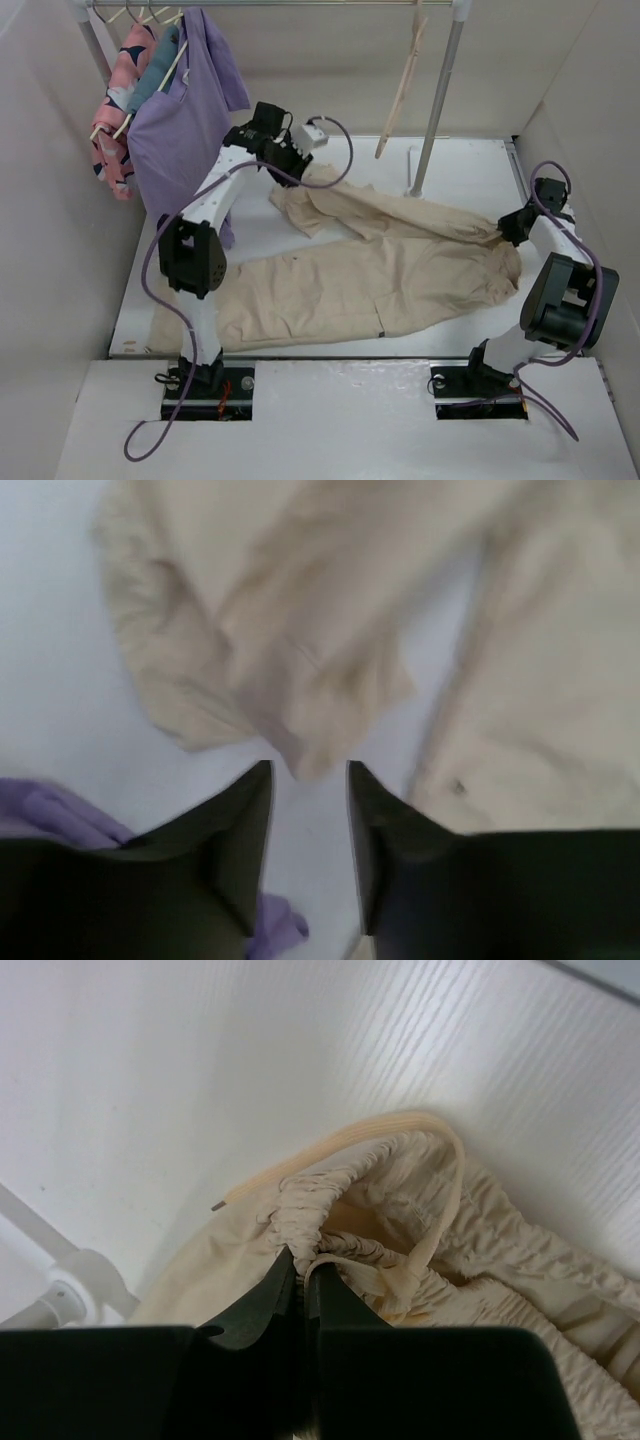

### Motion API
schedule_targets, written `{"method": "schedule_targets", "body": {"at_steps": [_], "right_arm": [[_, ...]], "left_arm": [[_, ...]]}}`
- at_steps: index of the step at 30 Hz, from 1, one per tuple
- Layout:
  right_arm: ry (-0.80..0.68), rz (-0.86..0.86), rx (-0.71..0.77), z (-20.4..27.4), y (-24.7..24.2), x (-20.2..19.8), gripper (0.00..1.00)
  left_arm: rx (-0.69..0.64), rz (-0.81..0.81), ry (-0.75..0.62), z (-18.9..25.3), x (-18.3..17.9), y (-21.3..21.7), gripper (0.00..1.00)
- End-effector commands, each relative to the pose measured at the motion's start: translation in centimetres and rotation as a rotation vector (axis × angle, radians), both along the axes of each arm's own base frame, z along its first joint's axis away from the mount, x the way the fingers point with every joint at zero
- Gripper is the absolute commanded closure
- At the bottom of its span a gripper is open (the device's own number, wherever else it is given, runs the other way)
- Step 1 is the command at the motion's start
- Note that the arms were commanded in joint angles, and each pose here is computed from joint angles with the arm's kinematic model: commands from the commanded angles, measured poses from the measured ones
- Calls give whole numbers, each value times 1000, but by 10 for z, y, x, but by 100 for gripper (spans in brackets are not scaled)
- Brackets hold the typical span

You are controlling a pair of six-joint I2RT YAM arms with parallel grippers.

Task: Place the trousers on the hanger
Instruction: Flatten out the trousers at the center of the board.

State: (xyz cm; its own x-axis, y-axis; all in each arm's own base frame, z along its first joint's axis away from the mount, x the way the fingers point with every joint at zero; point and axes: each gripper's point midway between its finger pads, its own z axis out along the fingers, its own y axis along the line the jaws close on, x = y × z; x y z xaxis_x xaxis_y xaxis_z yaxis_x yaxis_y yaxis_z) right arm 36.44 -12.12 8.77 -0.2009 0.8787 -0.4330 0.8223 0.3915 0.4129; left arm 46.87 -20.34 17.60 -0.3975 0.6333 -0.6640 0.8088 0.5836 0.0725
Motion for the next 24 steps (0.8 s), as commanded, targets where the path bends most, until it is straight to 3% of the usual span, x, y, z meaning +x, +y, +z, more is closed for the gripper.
{"method": "schedule_targets", "body": {"at_steps": [1, 2, 4, 6, 9, 10, 12, 13, 15, 18, 19, 23, 24], "right_arm": [[-45, -11, -125, 25, -29, 5, 100], [-39, 2, -134, 25, -29, 5, 100], [-36, 23, -152, 30, -31, 6, 100], [-20, 29, -162, 28, -32, 3, 100], [-35, 34, -175, 36, -35, 10, 100], [-43, 40, -185, 43, -37, 13, 100], [-28, 55, -177, 37, -37, 16, 100], [-46, 64, -173, 42, -35, 20, 100], [-40, 86, -141, 34, -32, 28, 100], [-30, 122, -90, 24, -26, 38, 100], [-33, 113, -83, 24, -27, 40, 100], [-12, 122, -60, 11, -26, 44, 100], [-5, 122, -57, 11, -26, 45, 100]], "left_arm": [[125, -417, 313, -32, -140, 2, 67], [148, -423, 348, -42, -152, 6, 57], [167, -441, 412, -60, -170, 14, 54], [136, -416, 402, -56, -163, 14, 48], [-8, -211, 337, -33, -109, 3, 41], [-44, -142, 319, -27, -92, 1, 41], [-90, 89, 159, -8, -25, 14, 41], [-148, 246, 170, -8, -7, 17, 42], [-232, 368, 59, 5, 37, 32, 42], [-334, 472, 41, -7, 68, 34, 42], [-352, 494, 17, -8, 78, 34, 34], [-388, 373, -40, -18, 113, -26, 24], [-424, 340, -106, 13, 127, -42, 23]]}}
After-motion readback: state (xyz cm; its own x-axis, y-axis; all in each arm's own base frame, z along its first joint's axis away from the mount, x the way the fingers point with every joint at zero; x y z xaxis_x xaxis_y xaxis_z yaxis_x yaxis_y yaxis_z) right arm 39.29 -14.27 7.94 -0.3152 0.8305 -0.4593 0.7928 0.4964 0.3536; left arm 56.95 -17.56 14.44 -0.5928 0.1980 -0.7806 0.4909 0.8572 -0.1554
